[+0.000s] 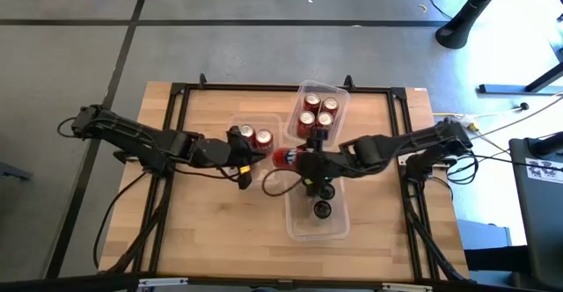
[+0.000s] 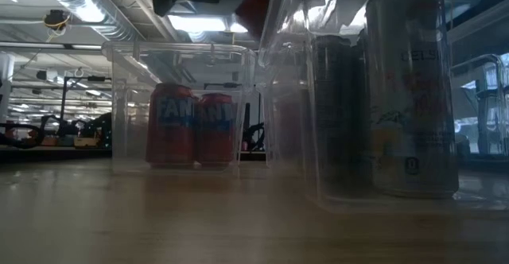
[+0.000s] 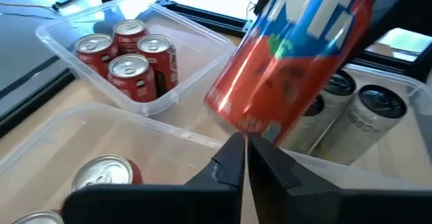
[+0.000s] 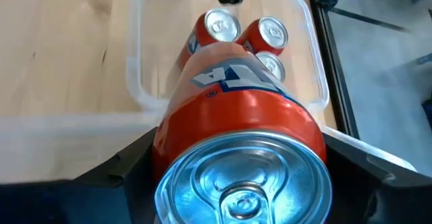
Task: Sort soda cans
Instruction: Put the red soda can into the middle transparent bin
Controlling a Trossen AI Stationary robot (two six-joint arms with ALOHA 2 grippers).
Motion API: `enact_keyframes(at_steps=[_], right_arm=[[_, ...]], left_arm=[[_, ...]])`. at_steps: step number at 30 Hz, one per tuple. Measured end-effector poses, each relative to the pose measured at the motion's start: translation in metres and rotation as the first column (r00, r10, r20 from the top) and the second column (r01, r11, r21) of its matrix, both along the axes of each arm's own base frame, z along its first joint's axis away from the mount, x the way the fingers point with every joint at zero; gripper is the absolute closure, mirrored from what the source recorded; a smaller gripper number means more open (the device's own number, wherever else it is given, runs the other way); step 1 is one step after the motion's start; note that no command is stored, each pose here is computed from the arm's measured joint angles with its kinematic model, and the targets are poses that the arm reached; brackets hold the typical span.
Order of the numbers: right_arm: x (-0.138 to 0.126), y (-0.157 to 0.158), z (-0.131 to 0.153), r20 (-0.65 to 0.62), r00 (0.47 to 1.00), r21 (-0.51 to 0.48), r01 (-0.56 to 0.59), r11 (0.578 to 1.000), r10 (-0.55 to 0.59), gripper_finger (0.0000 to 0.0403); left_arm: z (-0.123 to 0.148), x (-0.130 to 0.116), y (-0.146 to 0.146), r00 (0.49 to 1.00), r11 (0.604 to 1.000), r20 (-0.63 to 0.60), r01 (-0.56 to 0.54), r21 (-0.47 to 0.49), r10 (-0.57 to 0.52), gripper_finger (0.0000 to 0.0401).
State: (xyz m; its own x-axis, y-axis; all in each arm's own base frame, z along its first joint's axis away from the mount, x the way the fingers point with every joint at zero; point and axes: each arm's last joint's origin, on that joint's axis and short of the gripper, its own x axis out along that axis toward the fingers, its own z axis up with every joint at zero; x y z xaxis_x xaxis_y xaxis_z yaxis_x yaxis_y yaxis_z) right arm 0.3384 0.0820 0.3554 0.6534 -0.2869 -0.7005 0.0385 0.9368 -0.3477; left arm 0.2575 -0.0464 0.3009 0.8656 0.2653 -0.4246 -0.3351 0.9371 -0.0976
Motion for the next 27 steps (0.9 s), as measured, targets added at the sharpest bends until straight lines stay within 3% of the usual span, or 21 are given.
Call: enact_keyframes(at_steps=[19, 27], right_arm=[[0.03, -0.016, -0.013, 0.045, 0.998, 0.011, -0.055, 0.998, 0.054, 0.0113], [0.042, -0.019, -0.017, 0.084, 0.993, -0.006, -0.087, 0.996, 0.087, 0.0114]], left_arm=[[-0.021, 0.01, 0.0, 0.994, 0.999, -0.106, -0.029, 0.022, 0.031, 0.0397], [-0.038, 0.003, 0.003, 0.981, 0.994, -0.159, -0.109, -0.003, 0.107, 0.0395]])
